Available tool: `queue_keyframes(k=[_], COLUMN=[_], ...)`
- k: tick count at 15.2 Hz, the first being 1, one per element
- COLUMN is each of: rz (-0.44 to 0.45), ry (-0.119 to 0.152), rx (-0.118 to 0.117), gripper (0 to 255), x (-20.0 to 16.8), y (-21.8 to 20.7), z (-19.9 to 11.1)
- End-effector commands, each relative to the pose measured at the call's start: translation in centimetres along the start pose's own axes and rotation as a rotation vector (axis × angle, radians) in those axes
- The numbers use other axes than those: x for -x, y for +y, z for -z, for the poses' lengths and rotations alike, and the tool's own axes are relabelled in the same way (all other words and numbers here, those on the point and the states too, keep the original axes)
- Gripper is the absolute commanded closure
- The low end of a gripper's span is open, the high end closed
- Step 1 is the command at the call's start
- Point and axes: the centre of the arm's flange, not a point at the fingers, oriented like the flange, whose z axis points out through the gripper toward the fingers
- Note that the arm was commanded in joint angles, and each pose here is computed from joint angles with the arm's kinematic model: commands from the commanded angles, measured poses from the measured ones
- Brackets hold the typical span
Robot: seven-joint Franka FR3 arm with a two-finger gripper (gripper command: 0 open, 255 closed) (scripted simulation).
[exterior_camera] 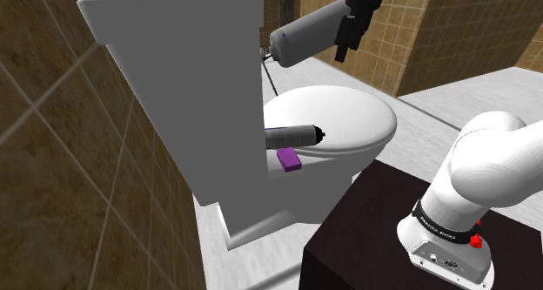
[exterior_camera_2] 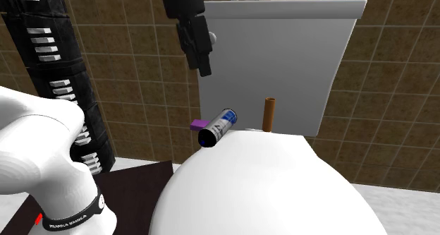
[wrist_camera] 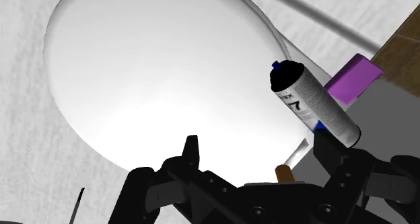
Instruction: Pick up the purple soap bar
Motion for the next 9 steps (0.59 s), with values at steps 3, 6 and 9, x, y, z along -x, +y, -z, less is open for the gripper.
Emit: queue_keyframes(k=[3,6,9], rz=[-0.044,-0.111,-0.177], ry=[-0.015,-0.037,-0.06], rx=[-0.005,-0.011,-0.018], gripper=[0,0,0], x=[-0.1,-0.3,-0.6], y=[-1.8,-4.4,-7.1], z=[-1.9,-4.7,-7.5])
